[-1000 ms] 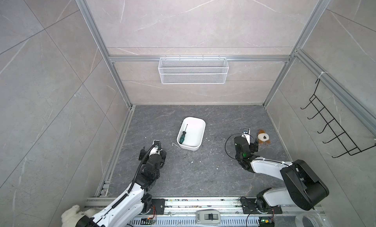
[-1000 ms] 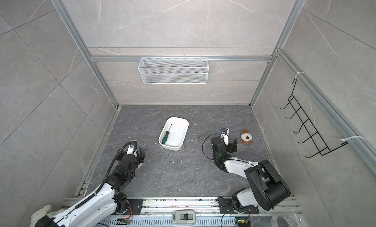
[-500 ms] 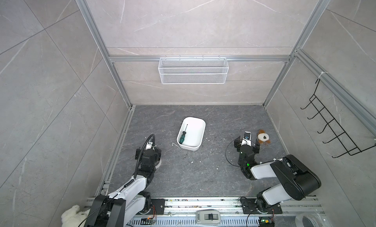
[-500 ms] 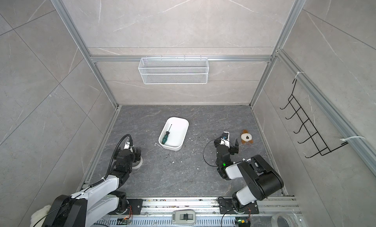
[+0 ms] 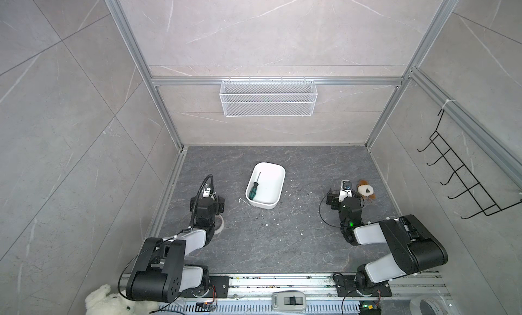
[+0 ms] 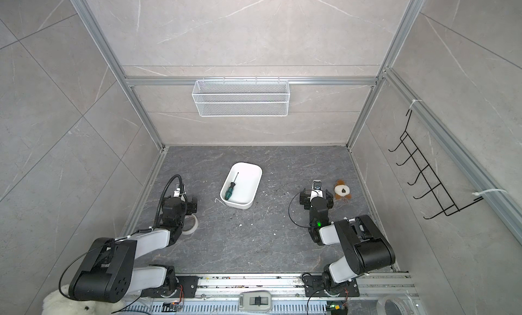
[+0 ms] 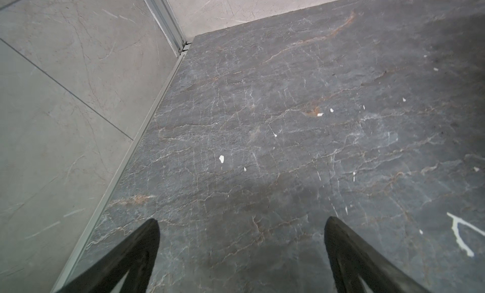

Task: Put the screwdriver in the bin
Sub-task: Reset both arms

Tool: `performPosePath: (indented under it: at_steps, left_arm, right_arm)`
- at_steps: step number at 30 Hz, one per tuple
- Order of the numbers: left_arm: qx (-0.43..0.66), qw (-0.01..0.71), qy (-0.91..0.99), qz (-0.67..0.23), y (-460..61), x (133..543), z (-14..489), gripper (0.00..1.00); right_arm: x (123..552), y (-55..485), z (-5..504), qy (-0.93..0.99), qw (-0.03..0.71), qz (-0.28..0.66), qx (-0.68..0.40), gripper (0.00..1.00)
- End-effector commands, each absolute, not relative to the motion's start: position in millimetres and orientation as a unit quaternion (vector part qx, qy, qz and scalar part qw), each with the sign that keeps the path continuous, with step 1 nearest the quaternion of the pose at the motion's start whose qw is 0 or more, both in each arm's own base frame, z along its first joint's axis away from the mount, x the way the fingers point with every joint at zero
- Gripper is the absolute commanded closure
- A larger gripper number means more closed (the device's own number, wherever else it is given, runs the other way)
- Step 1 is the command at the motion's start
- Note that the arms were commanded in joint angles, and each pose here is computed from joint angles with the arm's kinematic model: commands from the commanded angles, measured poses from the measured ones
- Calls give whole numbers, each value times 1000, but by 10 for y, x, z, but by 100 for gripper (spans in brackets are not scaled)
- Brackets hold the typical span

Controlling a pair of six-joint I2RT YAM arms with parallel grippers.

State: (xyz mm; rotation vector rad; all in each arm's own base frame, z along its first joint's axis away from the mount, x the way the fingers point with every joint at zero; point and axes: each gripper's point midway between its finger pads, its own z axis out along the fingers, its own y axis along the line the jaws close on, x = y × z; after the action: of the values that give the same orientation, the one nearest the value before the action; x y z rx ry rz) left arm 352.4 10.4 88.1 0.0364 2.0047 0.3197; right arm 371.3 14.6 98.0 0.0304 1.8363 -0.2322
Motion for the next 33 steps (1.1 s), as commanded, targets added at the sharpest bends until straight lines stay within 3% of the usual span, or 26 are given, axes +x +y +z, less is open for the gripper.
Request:
performPosePath:
  at_steps: [1,8,33]
  left_arm:
    - [-6,577,812,95,74,3734,1059,0]
    - [-51,582,807,87,305,3809,928,0]
    - [-50,564,821,74,291,3810,887,0]
  right_arm:
    - [3786,210,996,798,598,-80,11,1]
    - [3809,198,980,803,591,-76,14,1]
    - [3832,183,962,807,586,-70,15,1]
